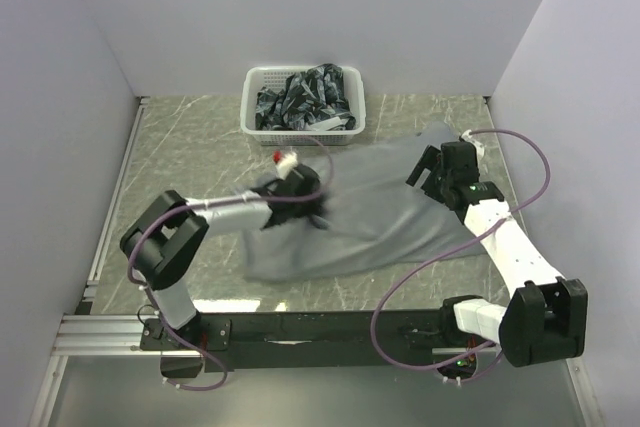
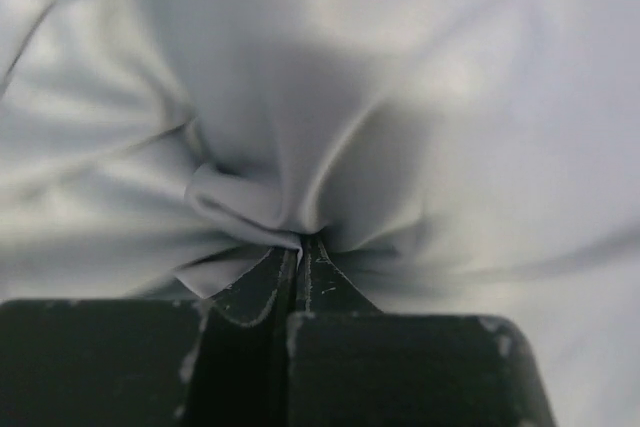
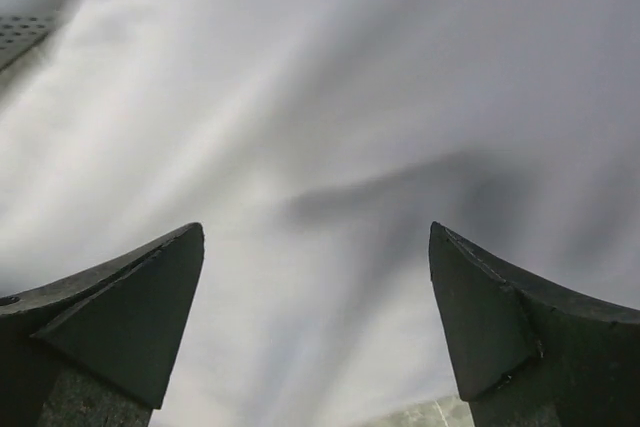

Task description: Put the pillow into the pillowcase

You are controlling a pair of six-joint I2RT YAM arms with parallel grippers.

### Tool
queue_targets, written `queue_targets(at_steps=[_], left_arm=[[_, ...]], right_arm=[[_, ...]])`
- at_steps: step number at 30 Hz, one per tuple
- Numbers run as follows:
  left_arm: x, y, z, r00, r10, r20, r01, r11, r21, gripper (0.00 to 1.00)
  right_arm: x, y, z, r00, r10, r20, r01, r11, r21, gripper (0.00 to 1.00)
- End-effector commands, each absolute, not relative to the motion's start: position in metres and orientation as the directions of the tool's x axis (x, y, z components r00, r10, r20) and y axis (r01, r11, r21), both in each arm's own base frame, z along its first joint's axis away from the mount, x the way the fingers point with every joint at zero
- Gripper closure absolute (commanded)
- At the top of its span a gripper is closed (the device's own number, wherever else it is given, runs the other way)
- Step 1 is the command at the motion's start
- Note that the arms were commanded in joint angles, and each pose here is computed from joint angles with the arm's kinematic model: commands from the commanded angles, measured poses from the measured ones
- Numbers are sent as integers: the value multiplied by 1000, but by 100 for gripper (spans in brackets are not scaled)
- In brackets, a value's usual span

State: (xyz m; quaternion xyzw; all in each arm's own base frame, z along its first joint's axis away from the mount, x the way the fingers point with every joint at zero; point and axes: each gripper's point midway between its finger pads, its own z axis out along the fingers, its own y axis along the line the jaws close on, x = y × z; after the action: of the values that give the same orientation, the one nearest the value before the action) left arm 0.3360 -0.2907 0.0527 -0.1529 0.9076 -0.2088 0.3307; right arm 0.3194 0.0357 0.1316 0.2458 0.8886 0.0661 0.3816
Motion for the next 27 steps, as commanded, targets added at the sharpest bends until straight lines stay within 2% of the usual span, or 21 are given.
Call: queue_targets(at_steps=[1,7,8,12,13,14,19,27], left_arm=[[255,-341,45,-840,-382,-385,-122,825,-552,99],[279,-279,54,-767,-442,-465,-219,861,-459,93],[281,-263,61,-743,-448,-497,-232,869,-436,83],[300,-208,78,-682,-476,-555,-289,873,-394,67],[302,-199,87,-663,-485,-571,-292,869,-399,58],[305,-189,90,-651,-486,-583,-303,871,-388,44],[280,-166,91,-659,-438,-612,-328,899,-290,45],[229,-186,74,-717,-236,-656,-237,967,-89,40]], right_arm=[[319,40,145,-594,455,-663,344,889,302,1],[292,80,153,-598,408,-690,217,911,351,1],[285,97,152,-618,378,-689,167,920,354,1],[271,122,134,-664,342,-665,113,925,362,1],[272,124,128,-672,335,-660,114,928,356,1],[272,123,123,-682,333,-651,121,929,349,1],[269,129,122,-689,317,-652,101,932,347,2],[265,131,126,-685,301,-664,84,937,338,2]])
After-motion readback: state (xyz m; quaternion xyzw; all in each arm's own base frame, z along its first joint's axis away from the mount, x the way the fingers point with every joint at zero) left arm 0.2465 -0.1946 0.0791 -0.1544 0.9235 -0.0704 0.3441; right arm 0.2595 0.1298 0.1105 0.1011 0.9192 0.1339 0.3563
